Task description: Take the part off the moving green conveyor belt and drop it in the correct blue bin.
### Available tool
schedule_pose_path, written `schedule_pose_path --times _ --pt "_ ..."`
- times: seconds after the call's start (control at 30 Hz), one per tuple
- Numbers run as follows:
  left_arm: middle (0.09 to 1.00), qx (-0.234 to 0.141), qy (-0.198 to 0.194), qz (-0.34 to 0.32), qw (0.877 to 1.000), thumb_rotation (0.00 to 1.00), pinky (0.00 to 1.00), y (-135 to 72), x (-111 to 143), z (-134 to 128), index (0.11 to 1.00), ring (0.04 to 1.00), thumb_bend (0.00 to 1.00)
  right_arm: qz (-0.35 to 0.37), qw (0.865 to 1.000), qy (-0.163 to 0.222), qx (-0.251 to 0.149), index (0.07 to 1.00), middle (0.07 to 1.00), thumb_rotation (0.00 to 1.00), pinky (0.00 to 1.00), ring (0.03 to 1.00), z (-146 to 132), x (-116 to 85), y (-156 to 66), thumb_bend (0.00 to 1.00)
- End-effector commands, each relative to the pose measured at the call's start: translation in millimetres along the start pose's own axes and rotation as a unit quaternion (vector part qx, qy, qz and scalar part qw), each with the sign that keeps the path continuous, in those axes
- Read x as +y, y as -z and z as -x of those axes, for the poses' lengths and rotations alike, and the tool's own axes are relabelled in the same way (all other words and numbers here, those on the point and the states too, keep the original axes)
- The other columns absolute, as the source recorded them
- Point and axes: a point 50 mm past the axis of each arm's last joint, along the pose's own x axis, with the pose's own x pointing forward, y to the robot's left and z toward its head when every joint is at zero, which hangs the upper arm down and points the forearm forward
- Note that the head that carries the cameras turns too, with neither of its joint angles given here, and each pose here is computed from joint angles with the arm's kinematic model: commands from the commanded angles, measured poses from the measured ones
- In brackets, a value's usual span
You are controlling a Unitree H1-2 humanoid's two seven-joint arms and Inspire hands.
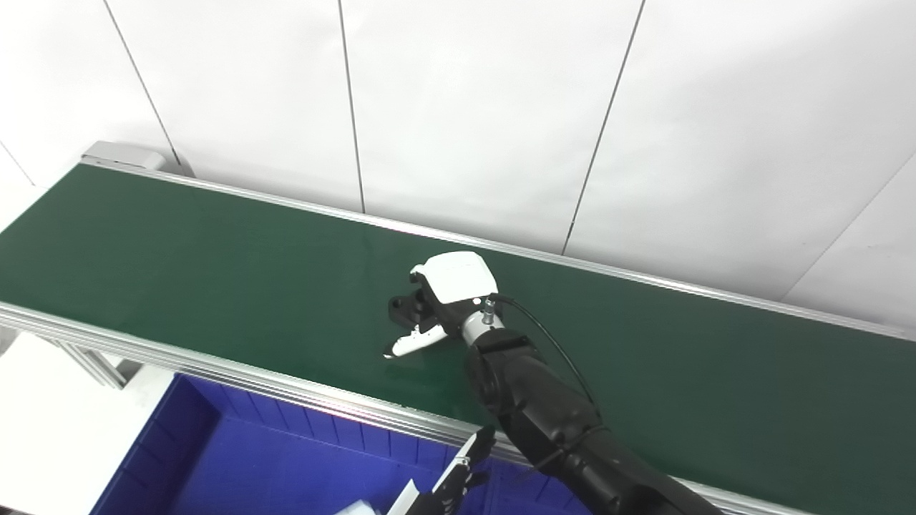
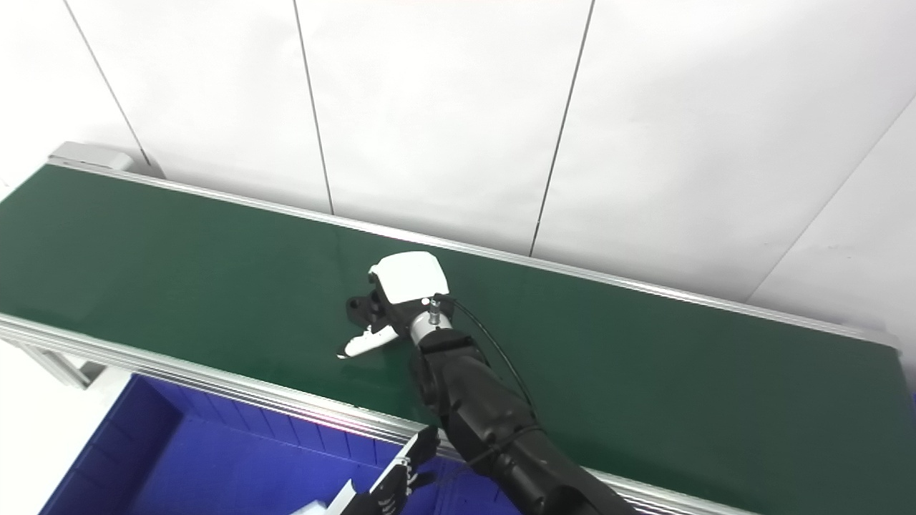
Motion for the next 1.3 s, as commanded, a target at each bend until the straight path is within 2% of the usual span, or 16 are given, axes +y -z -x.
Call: schedule_pose_path --times 0.0,0.13,0.4,0.47,0.57,0.63,0.7,0.73,0.77,0.8,0.83,1.0,1.27 --pt "1.000 -0.020 0.006 0.021 1.000 0.86 0.92 -11.3 -15.1 1.3 1.000 1.000 0.97 0.019 1.000 -0.005 -0.003 0.769 0.676 0.68 0.47 0.576 -3.0 -2.8 4.7 0.99" --pt "1.000 -0.016 0.009 0.021 1.000 0.86 0.94 -11.3 -11.5 2.6 1.000 1.000 0.97 0.024 1.000 -0.011 0.005 0.772 0.679 0.67 0.44 0.568 -1.1 -1.5 15.0 0.98" --pt "1.000 -0.005 0.013 0.016 1.000 0.86 0.94 -10.3 -5.9 6.8 1.000 1.000 0.96 0.041 0.999 -0.024 0.008 0.771 0.704 0.67 0.49 0.615 5.5 -1.9 41.8 0.99" --pt "1.000 -0.005 0.015 0.017 1.000 0.85 0.95 -9.9 -4.7 7.7 1.000 1.000 0.94 0.052 0.998 -0.027 0.009 0.769 0.667 0.70 0.43 0.559 8.6 -1.6 48.8 0.99" --pt "1.000 -0.002 0.018 0.017 1.000 0.85 0.95 -9.6 -2.5 9.1 1.000 1.000 0.94 0.062 0.997 -0.034 0.013 0.751 0.643 0.68 0.41 0.532 13.2 -1.0 58.3 0.98" --pt "1.000 0.002 0.019 0.019 1.000 0.84 0.96 -10.0 -0.9 10.0 1.000 1.000 0.94 0.062 0.997 -0.047 0.025 0.739 0.615 0.59 0.40 0.512 14.6 -0.6 63.1 0.91" --pt "1.000 0.005 0.020 0.020 1.000 0.84 0.97 -10.3 0.7 10.7 1.000 1.000 0.95 0.052 0.996 -0.056 0.036 0.747 0.558 0.52 0.35 0.449 14.7 0.2 65.0 0.85" --pt "1.000 0.007 0.020 0.019 1.000 0.84 0.97 -10.4 1.3 11.0 1.000 1.000 0.95 0.048 0.995 -0.069 0.046 0.731 0.457 0.40 0.27 0.355 13.9 1.4 66.3 0.80" --pt "1.000 0.009 0.020 0.019 1.000 0.84 0.97 -10.7 2.1 11.3 1.000 1.000 0.96 0.052 0.994 -0.080 0.054 0.615 0.367 0.27 0.20 0.276 13.1 2.4 67.0 0.66" --pt "1.000 0.010 0.021 0.018 1.000 0.84 0.97 -10.5 2.6 11.5 1.000 1.000 0.96 0.060 0.992 -0.092 0.063 0.539 0.297 0.19 0.14 0.212 12.7 3.9 68.2 0.58" --pt "1.000 0.010 0.021 0.018 1.000 0.84 0.97 -10.8 3.2 11.7 1.000 1.000 0.96 0.066 0.991 -0.098 0.069 0.510 0.259 0.16 0.10 0.175 12.6 4.8 68.7 0.55" --pt "1.000 0.011 0.025 0.016 0.999 0.85 0.97 -12.5 5.1 12.7 1.000 1.000 0.96 0.070 0.988 -0.103 0.086 0.483 0.249 0.12 0.08 0.160 17.8 9.8 71.3 0.52" --pt "1.000 0.011 0.028 0.013 0.999 0.86 0.97 -14.0 6.3 13.9 1.000 1.000 0.93 0.075 0.979 -0.148 0.118 0.488 0.277 0.12 0.09 0.172 19.3 7.2 73.0 0.52"
